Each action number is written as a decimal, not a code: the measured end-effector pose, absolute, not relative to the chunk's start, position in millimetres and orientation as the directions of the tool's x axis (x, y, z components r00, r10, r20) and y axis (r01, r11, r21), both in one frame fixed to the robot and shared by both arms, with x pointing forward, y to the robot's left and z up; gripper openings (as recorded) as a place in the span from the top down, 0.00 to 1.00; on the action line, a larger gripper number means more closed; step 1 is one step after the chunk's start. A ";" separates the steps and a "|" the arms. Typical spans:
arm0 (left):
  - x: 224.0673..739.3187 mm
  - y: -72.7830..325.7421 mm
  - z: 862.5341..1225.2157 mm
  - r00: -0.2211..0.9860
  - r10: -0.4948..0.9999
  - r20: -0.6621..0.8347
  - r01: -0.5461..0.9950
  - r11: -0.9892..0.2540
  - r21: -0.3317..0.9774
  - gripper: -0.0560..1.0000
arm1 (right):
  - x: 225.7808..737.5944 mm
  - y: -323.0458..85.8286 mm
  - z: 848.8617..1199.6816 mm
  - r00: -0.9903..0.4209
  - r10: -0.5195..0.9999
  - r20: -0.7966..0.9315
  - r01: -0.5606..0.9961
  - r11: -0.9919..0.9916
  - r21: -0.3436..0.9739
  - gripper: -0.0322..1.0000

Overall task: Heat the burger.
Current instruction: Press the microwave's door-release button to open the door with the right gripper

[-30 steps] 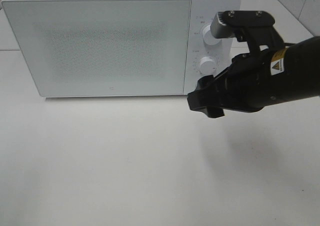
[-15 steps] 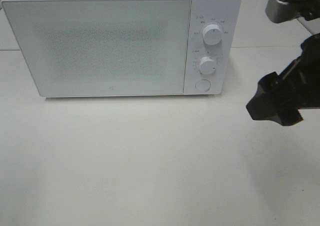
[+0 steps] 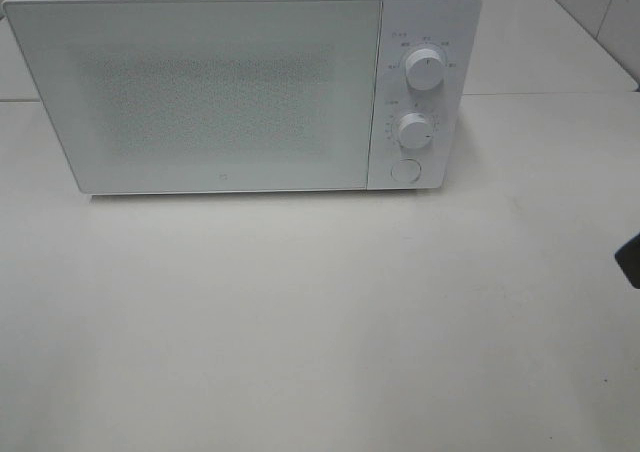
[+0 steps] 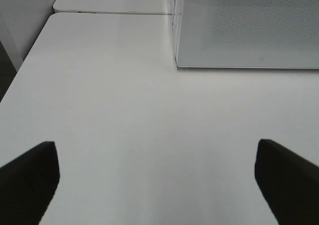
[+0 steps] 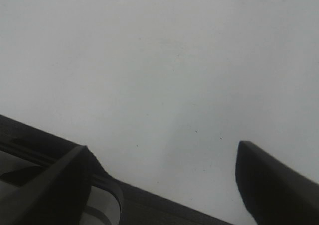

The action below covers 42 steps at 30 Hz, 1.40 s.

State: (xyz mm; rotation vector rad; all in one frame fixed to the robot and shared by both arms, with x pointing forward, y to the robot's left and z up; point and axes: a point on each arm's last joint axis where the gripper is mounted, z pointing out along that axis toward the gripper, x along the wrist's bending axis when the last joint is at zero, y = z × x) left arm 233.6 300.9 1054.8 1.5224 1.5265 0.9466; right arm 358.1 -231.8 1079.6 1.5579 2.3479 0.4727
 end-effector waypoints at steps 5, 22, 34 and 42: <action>233.6 300.9 1054.8 0.007 1.000 -0.016 0.430 0.011 0.903 0.01 | 338.3 -248.2 1091.8 -0.362 0.930 -0.055 0.800 0.341 0.494 0.23; 233.6 300.9 1054.8 0.007 1.000 -0.016 0.430 0.011 0.903 0.01 | 266.4 -308.5 1061.4 -0.026 0.997 -0.075 0.717 0.071 0.694 0.23; 233.6 300.9 1054.8 0.007 1.000 -0.016 0.430 0.011 0.903 0.01 | 227.0 -309.5 1051.8 0.066 0.998 -0.014 0.511 -0.022 0.860 0.23; 233.6 300.9 1054.8 0.007 1.000 -0.016 0.430 0.011 0.903 0.01 | 230.9 -308.1 1048.4 0.062 0.998 -0.005 0.496 -0.026 0.868 0.23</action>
